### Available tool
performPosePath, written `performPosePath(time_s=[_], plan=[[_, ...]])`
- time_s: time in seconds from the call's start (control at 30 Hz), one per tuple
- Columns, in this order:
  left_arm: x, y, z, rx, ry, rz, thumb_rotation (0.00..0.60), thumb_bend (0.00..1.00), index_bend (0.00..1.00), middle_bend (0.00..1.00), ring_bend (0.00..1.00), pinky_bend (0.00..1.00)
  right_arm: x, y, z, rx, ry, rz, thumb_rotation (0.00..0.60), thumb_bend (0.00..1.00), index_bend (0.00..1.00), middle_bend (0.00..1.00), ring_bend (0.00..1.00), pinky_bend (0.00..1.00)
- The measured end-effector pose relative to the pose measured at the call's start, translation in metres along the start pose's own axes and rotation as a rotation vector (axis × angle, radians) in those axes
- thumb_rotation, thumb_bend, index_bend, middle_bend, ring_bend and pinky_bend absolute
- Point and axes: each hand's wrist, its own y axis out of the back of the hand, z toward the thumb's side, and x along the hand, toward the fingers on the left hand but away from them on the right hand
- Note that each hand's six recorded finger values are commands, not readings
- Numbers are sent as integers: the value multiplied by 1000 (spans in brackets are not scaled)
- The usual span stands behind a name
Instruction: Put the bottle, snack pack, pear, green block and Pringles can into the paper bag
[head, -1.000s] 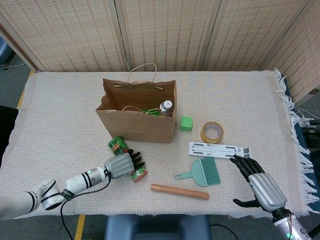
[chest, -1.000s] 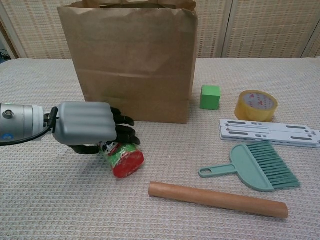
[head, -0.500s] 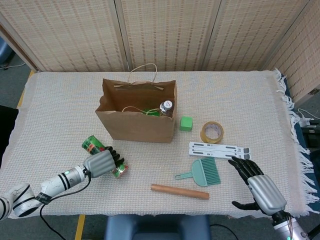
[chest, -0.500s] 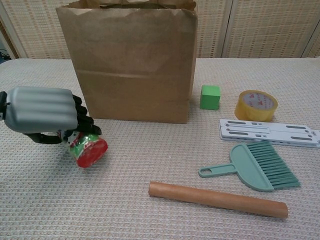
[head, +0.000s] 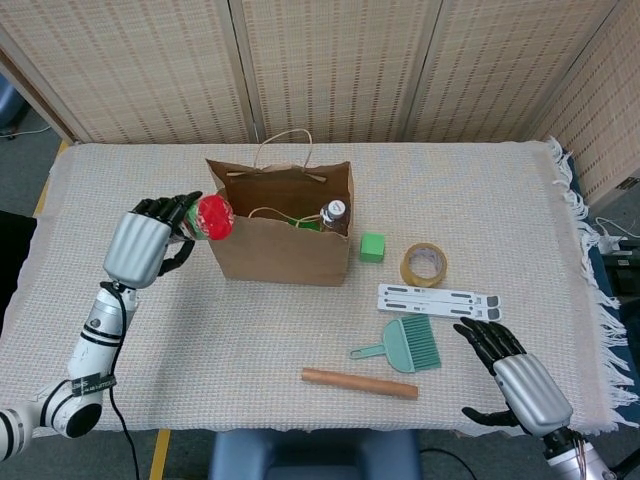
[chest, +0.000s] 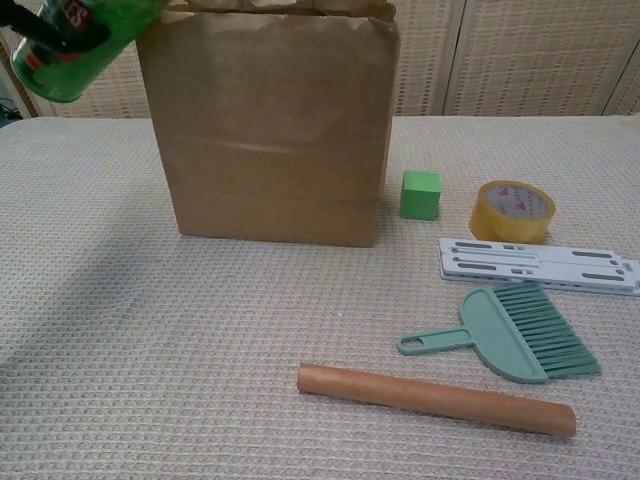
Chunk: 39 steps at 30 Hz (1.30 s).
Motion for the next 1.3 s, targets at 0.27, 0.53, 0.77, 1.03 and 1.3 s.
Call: performPosePath(time_s=[0.27, 0.53, 0.77, 1.03, 1.3], plan=[[26, 37, 11, -530, 268, 156, 600, 669, 667, 685, 643, 752, 0, 1, -1, -2, -3, 1, 600, 7, 0, 0, 0, 0], [38, 48, 51, -733, 225, 181, 600, 668, 666, 686, 643, 745, -2, 1, -3, -3, -9, 2, 600, 7, 0, 0, 0, 0], [47, 49, 74, -768, 166, 181, 600, 669, 666, 685, 641, 740, -2, 1, -4, -4, -13, 5, 600, 7, 0, 0, 0, 0], [54, 45, 91, -798, 119, 171, 600, 666, 666, 682, 637, 737, -3, 2, -5, -8, -14, 2, 600, 7, 0, 0, 0, 0], [57, 23, 102, -737, 75, 114, 600, 660, 661, 673, 629, 727, -2, 3, -4, -11, -13, 2, 600, 7, 0, 0, 0, 0]])
